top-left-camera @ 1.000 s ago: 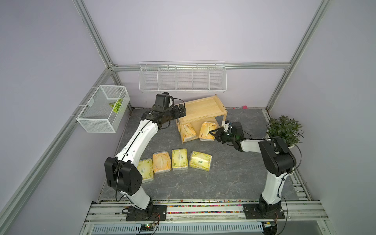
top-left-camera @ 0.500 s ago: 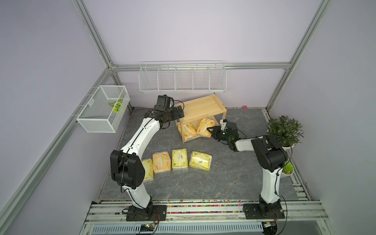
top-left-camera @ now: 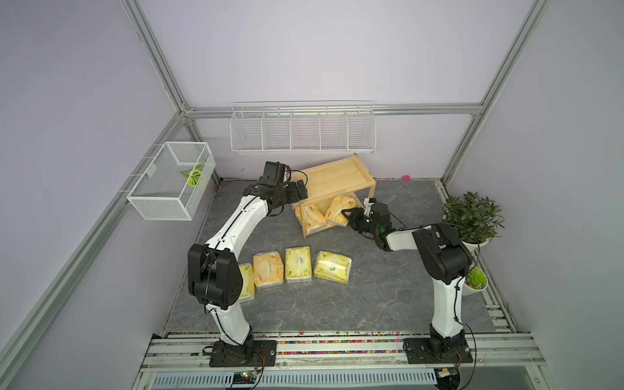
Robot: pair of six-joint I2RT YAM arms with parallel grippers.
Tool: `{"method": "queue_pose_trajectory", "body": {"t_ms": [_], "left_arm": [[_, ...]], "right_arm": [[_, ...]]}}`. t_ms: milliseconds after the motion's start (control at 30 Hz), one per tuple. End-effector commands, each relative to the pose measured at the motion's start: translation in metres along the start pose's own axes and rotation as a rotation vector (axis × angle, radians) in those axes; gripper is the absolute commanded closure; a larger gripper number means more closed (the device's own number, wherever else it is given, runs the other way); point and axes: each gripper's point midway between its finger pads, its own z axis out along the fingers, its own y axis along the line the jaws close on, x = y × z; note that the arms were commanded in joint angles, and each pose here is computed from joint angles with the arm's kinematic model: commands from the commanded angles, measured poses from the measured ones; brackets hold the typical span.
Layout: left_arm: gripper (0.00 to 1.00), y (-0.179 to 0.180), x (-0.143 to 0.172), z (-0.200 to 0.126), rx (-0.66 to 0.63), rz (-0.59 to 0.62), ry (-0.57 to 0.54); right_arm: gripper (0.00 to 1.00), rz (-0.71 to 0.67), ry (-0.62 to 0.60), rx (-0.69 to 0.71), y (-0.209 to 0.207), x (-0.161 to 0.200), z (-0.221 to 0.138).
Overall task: Place the tissue boxes on the shelf by color
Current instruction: Place a box of tissues on the shelf.
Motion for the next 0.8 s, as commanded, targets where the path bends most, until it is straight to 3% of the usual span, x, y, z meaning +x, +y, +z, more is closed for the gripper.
{"method": "queue_pose_trajectory", "body": {"t_ms": [0,133,433,600,767], "left_arm": [[0.0,0.0,0.002,0.001,0.015,0.001,0.005],[0.0,0.0,0.005,0.002,0.017,0.002,0.01],[0.0,0.0,0.007,0.003,0.022,-0.003,0.013],[0.0,-0.002,0.005,0.002,0.031,-0.004,0.009],[0.0,-0.003,0.006,0.002,0.038,-0.005,0.014]], "right_arm": [[0.64,-0.009,-0.026,0.017,-0.004,-0.003,0.006],[0.59,-0.012,-0.008,0.053,-0.01,0.0,0.009],[0.24,-0.065,-0.005,0.152,-0.013,0.0,0.001],[0.17,-0.082,-0.024,0.213,-0.018,-0.002,-0.008],[0.17,-0.092,-0.062,0.253,-0.022,-0.006,-0.016]]}}
